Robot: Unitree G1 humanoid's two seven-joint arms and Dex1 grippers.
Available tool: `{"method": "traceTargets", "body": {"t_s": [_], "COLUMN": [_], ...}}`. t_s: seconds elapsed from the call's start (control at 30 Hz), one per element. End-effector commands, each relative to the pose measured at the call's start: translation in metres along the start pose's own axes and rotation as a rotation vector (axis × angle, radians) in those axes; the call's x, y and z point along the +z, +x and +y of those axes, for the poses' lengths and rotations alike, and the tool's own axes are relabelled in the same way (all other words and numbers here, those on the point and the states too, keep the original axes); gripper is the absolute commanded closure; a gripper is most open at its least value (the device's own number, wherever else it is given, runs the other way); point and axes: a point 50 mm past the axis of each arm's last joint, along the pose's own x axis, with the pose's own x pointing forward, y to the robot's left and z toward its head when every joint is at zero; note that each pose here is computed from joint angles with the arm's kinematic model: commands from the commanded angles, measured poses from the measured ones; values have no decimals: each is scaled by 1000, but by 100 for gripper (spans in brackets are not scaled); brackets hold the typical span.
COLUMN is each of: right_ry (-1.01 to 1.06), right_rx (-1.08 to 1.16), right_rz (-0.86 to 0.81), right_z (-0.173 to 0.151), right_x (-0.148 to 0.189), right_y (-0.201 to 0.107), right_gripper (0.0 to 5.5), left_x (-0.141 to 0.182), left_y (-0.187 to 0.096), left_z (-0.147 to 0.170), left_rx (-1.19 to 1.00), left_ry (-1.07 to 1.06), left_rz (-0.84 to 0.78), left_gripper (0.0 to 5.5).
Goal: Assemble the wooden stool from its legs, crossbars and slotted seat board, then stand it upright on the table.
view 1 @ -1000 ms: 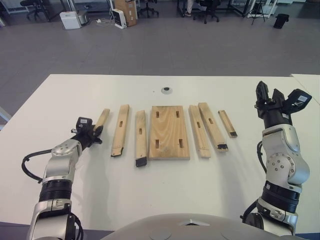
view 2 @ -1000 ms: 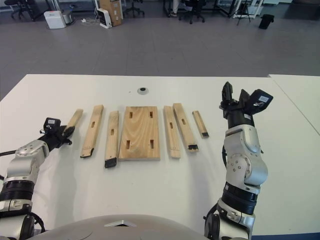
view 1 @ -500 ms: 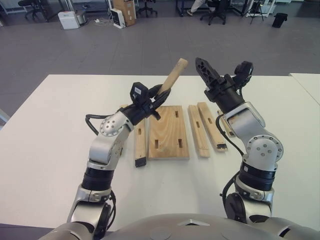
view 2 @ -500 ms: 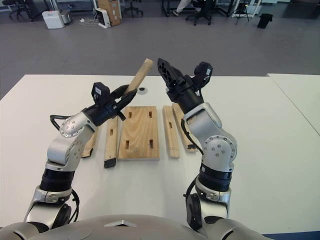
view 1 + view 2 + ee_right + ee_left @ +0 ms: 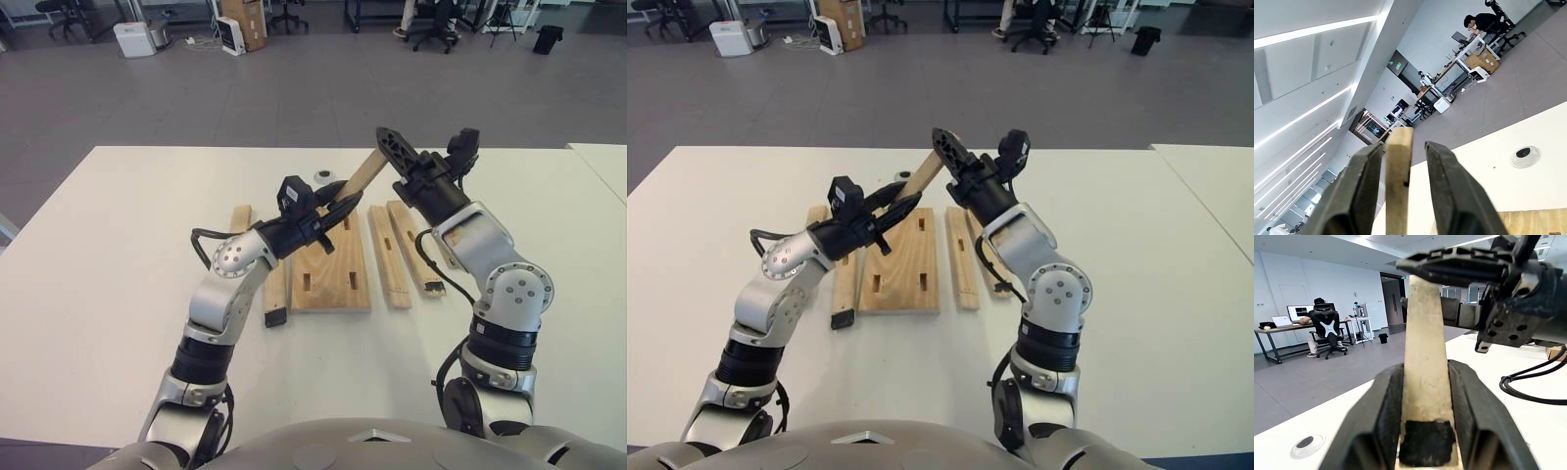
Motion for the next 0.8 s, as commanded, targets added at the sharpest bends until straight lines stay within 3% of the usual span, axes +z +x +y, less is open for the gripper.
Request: {"method": "traceTargets", "body": {"t_s": [0.03, 0.13, 0.27, 0.3, 0.43, 0.63, 0.8], "right_ry": [10, 24, 25, -8, -344, -656, -652], "right_rx": [-67, -86, -124, -133, -209, -417, -475], "right_rz": [12, 8, 6, -13, -77, -10, 24], "right_z": [-7, -9, -15, -15, -21, -67, -81], "right_x": [1, 3, 3, 5, 15, -7, -18], "right_y": [2, 4, 3, 3, 1, -15, -20], "right_gripper": [454, 503, 508, 508, 508, 508, 508], "left_x": [4, 5, 4, 4, -12, -15, -18], "left_y": [10, 10, 8, 7, -9, -31, -32], "left_z": [0, 4, 11, 14, 34, 59, 58], "left_rx": [-19, -26, 10, 35, 195, 323, 309], "left_ry": [81, 129, 194, 180, 181, 190, 145], "left_rz": [-5, 0, 10, -1, 73, 144, 145], "left_gripper": [422, 422, 422, 385, 330, 325, 325]}}
